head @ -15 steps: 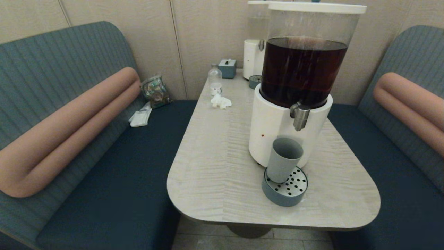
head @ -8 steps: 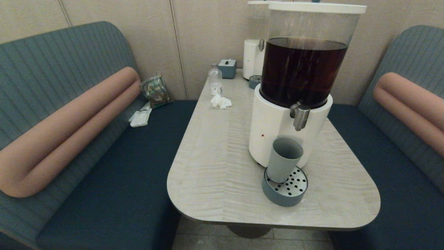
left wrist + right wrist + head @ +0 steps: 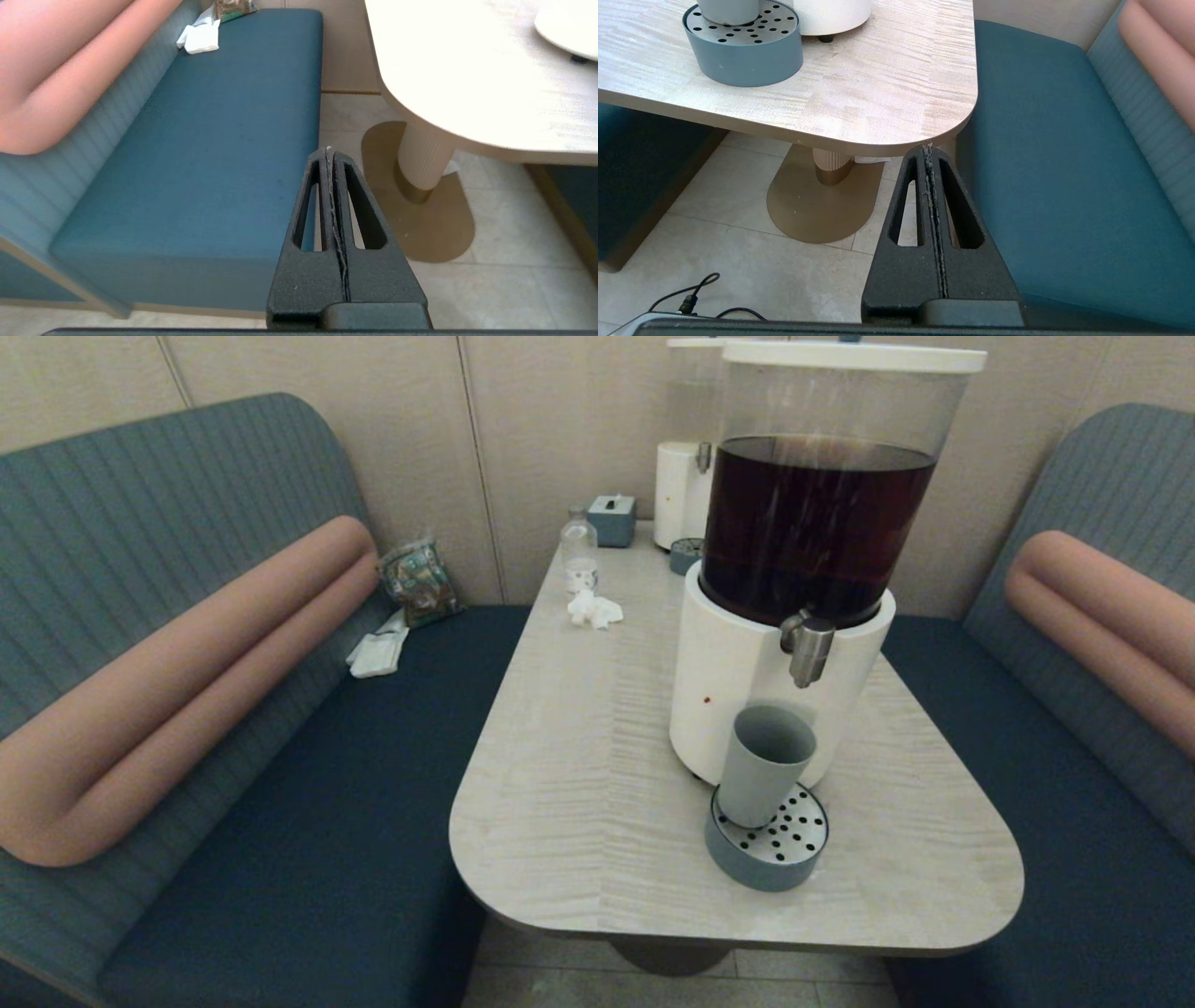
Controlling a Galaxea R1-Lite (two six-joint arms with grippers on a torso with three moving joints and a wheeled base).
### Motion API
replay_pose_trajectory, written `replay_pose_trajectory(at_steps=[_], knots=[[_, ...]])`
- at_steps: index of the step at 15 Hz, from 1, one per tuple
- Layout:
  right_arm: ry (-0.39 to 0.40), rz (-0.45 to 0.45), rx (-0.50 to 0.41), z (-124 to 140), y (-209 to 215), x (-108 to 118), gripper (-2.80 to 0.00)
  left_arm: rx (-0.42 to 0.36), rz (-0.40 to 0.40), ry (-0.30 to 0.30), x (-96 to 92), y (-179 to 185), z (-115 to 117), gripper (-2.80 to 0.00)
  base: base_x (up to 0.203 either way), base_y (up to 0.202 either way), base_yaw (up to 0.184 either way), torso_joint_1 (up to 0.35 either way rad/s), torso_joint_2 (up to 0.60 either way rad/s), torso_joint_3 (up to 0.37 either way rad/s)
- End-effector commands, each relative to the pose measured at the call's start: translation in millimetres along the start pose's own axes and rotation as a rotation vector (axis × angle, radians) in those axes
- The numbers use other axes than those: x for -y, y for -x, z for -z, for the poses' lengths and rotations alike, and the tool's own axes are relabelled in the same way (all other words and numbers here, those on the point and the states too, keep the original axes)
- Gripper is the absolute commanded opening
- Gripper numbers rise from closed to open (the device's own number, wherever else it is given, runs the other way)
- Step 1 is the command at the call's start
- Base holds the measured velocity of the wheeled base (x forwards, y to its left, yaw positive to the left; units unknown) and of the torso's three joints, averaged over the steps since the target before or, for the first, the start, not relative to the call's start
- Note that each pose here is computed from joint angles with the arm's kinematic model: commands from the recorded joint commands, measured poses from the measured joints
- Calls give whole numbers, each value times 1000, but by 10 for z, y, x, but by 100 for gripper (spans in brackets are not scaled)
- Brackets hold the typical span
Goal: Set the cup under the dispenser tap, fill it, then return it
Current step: Turn on the faucet
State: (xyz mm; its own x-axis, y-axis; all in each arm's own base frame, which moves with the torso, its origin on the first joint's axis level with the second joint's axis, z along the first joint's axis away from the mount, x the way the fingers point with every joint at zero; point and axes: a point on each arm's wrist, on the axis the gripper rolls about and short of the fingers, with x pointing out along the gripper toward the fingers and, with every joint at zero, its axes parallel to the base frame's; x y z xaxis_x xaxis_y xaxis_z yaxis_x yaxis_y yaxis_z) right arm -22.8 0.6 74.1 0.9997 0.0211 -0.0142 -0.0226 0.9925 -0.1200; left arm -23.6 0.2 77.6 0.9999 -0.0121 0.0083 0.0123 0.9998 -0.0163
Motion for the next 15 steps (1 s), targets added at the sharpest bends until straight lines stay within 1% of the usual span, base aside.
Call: replay_pose_trajectory(at_steps=[1, 2, 3, 4, 5, 6, 7, 9, 10, 11, 12, 13, 15], knots=[[-5, 2, 17, -26, 5, 3, -280, 1, -3, 13, -1, -2, 3, -280, 0, 0, 0, 0, 0, 0], [-10, 7, 49, -95, 22, 11, -280, 0, -3, 15, -1, -2, 4, -280, 0, 0, 0, 0, 0, 0], [-26, 12, 102, -256, 78, 30, -280, -1, -3, 16, -1, -2, 5, -280, 0, 0, 0, 0, 0, 0], [-46, 15, 154, -472, 159, 54, -280, 1, -3, 17, -1, -2, 3, -280, 0, 0, 0, 0, 0, 0], [-66, 15, 195, -730, 250, 83, -280, 1, -3, 20, -1, -2, 3, -280, 0, 0, 0, 0, 0, 0], [-86, 11, 215, -959, 316, 108, -280, 1, -3, 20, -1, -2, 3, -280, 0, 0, 0, 0, 0, 0], [-116, 4, 227, -1259, 356, 143, -280, 1, -4, 21, -1, -2, 3, -280, 0, 0, 0, 0, 0, 0], [-189, -12, 209, -1966, 261, 230, -280, 1, -4, 20, -1, -2, 3, -280, 0, 0, 0, 0, 0, 0], [-219, -24, 178, -2290, 133, 271, -280, 1, -4, 20, -1, -2, 3, -280, 0, 0, 0, 0, 0, 0], [-243, -41, 137, -2547, -12, 302, -280, 1, -4, 21, -1, -2, 3, -280, 0, 0, 0, 0, 0, 0], [-266, -65, 80, -2749, -171, 325, -280, 1, -4, 21, -1, -2, 3, -280, 0, 0, 0, 0, 0, 0], [-288, -97, -13, -2898, -373, 338, -280, 1, -4, 21, -1, -2, 3, -280, 0, 0, 0, 0, 0, 0], [-338, -157, -233, -3035, -750, 343, -280, 0, -4, 20, -1, -2, 4, -280, 0, 0, 0, 0, 0, 0]])
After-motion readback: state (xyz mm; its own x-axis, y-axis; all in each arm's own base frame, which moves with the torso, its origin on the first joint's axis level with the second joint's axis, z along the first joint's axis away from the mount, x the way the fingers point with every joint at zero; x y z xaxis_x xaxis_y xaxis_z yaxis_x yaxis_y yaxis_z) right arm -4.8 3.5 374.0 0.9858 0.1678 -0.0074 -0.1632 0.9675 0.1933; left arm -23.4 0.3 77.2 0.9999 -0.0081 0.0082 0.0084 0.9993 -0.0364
